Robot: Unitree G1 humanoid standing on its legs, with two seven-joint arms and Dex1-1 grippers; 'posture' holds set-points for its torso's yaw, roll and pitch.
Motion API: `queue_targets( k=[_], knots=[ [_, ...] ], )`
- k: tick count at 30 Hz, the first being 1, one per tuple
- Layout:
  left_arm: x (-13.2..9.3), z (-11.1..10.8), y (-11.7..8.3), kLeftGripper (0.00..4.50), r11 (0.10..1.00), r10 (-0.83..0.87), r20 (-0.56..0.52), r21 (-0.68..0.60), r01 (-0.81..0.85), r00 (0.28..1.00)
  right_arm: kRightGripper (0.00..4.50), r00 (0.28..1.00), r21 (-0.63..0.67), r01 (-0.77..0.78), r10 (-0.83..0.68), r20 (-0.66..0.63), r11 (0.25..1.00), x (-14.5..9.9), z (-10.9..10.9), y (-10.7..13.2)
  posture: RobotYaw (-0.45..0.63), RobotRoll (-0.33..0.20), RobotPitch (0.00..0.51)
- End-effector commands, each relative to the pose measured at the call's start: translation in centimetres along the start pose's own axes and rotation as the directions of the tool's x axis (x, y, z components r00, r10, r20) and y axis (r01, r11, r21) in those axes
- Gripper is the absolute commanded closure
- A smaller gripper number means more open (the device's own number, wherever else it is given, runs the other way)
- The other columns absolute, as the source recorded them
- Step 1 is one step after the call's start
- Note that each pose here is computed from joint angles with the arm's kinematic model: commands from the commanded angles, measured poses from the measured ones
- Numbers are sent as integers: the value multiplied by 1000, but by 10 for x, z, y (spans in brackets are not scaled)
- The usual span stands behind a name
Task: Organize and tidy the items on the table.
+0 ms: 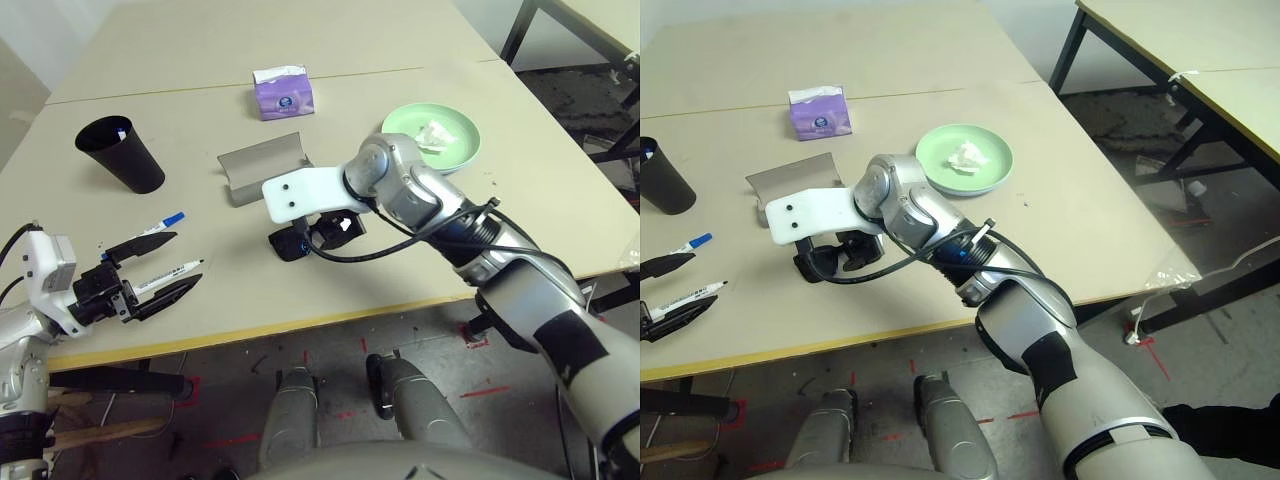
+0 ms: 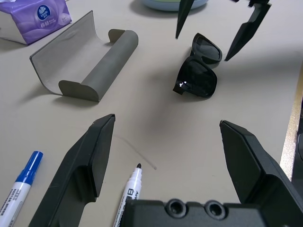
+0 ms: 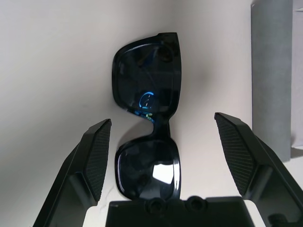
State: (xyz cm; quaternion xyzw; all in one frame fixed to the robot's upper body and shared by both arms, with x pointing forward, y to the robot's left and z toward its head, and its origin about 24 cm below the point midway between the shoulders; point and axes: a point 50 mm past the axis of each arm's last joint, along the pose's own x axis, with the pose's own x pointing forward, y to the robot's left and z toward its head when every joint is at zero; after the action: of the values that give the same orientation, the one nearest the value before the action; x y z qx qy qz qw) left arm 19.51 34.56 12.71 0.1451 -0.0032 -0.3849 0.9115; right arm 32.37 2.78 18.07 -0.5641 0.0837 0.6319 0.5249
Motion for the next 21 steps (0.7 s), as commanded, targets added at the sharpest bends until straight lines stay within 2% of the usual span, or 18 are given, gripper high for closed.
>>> queue_targets(
  k=[1, 10, 18, 21],
  knots=[
    [-2, -3, -4, 0, 1000, -7, -15, -6, 7, 1000, 43, 1000, 4, -6, 6, -13, 1000, 12, -7, 4, -4, 0, 174],
    [-4, -2, -5, 0, 1000, -2, -18, -8, 2, 1000, 43, 998, 31, -55, 56, -38, 998, 17, -19, 11, -3, 0, 174],
    [-2, -2, -4, 0, 1000, -1, -15, -4, 1, 1000, 77, 998, 34, -59, 60, -30, 998, 17, -18, 11, -6, 0, 173],
    [-2, -1, -3, 0, 1000, 1, -12, -1, -1, 1000, 1006, 998, 35, -63, 64, -20, 997, 16, -16, 12, -6, 0, 172]
  ],
)
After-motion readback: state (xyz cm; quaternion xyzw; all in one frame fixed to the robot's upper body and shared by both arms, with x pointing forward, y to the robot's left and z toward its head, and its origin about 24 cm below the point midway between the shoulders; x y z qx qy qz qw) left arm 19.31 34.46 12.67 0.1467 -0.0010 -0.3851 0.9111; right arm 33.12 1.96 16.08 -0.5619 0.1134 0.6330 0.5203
